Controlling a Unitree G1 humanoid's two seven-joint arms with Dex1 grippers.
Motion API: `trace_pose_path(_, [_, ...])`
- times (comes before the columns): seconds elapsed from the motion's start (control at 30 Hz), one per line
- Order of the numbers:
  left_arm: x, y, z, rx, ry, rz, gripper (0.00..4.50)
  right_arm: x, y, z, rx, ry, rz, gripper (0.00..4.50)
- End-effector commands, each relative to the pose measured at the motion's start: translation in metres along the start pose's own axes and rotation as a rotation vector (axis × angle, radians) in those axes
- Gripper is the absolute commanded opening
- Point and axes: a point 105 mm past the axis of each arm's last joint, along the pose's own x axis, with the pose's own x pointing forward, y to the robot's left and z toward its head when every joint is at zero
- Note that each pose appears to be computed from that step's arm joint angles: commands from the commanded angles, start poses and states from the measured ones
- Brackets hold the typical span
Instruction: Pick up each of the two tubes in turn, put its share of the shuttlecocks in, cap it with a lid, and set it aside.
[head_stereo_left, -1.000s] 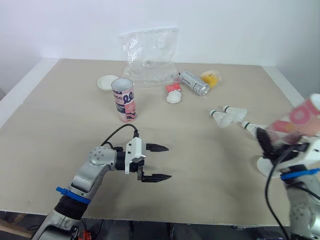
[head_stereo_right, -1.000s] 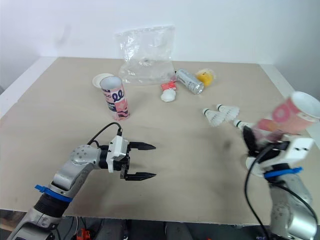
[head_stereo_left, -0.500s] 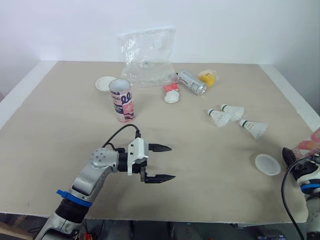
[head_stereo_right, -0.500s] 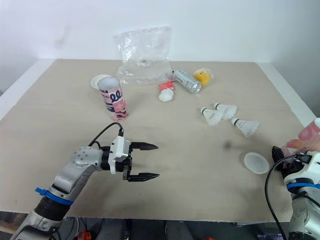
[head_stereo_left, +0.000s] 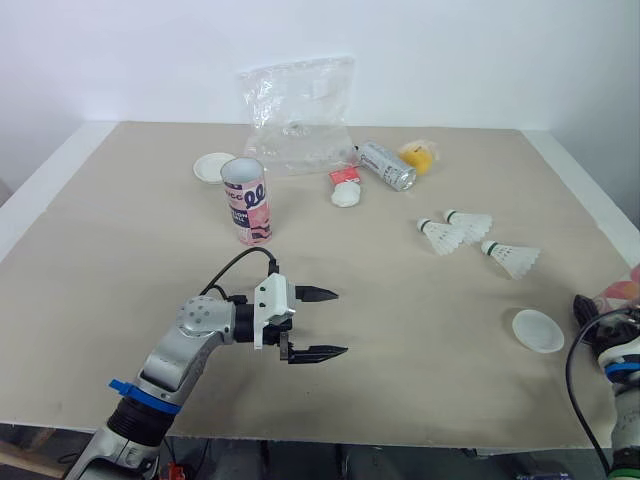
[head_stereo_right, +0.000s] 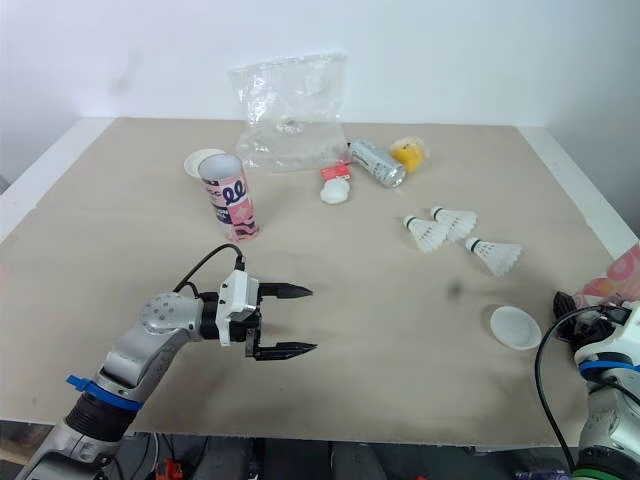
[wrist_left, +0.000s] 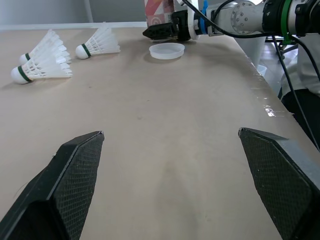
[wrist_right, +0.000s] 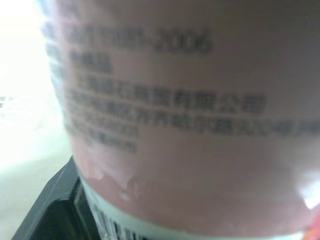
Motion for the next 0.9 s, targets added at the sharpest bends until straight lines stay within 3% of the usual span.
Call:
trace_pose_path(0.03, [0.001, 0.000, 0.011, 0.035, -0.028, -0.002, 4.50, -0.004, -0.007, 0.004, -0.017, -0.006, -0.017, 4.49])
trace_pose_path(0.9, [0.007, 0.000, 0.008, 0.025, -0.035, -0.026, 4.50, -0.042, -0.009, 0.000, -0.003, 0.007, -0.055, 4.49])
